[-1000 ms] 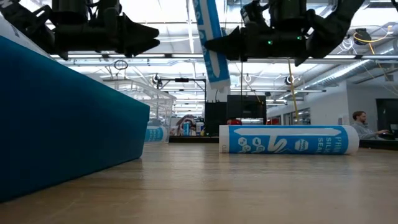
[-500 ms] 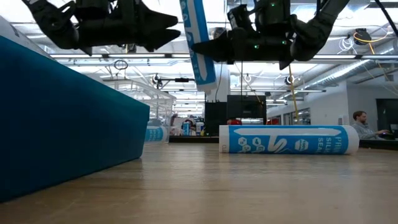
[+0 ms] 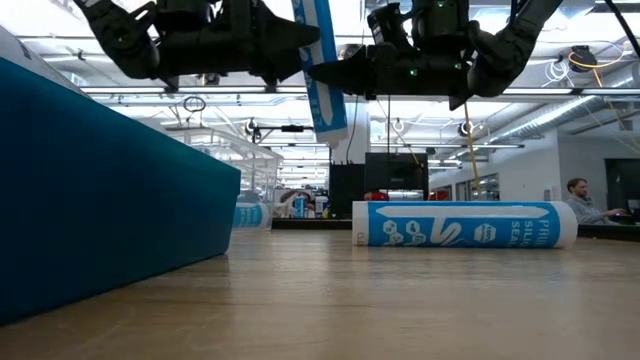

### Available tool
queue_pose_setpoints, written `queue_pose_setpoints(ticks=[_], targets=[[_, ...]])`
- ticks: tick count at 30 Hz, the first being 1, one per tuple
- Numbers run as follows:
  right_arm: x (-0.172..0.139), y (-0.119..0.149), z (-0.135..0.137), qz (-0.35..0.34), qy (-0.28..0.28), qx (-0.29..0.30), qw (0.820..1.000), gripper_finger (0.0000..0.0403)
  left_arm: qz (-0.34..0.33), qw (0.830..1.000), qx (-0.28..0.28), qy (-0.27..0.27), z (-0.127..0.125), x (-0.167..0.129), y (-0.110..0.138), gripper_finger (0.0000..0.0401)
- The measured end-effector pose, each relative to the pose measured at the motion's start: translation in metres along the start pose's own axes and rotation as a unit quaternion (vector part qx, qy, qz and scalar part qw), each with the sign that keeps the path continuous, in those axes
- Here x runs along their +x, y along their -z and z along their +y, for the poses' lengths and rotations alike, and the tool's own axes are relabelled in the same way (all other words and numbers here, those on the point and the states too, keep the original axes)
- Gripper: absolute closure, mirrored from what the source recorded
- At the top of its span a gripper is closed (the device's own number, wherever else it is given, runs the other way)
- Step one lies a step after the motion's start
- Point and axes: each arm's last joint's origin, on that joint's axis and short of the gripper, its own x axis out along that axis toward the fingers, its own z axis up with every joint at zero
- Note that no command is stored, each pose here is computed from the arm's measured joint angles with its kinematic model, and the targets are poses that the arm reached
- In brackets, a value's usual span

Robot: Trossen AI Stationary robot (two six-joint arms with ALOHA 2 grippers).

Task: Pick & place silicon tubes, Sealant and Lysol wipes
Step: Put the bottom blue sealant into the white bin

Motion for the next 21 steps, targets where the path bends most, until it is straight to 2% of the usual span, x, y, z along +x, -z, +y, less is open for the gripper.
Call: queue_pose_setpoints(ticks=[8,21], targets=[[0.000,0.001,0.000,0.005,-0.002,-0.004,1.000,0.0196,0.006,1.000,0.003,0.012,-0.003,0.015,-0.005,0.0050],[0.000,0.001,0.002,0.002,-0.016,-0.003,1.000,0.0196,0.011,1.000,-0.003,0.008,-0.001,0.017,-0.008,0.0050]])
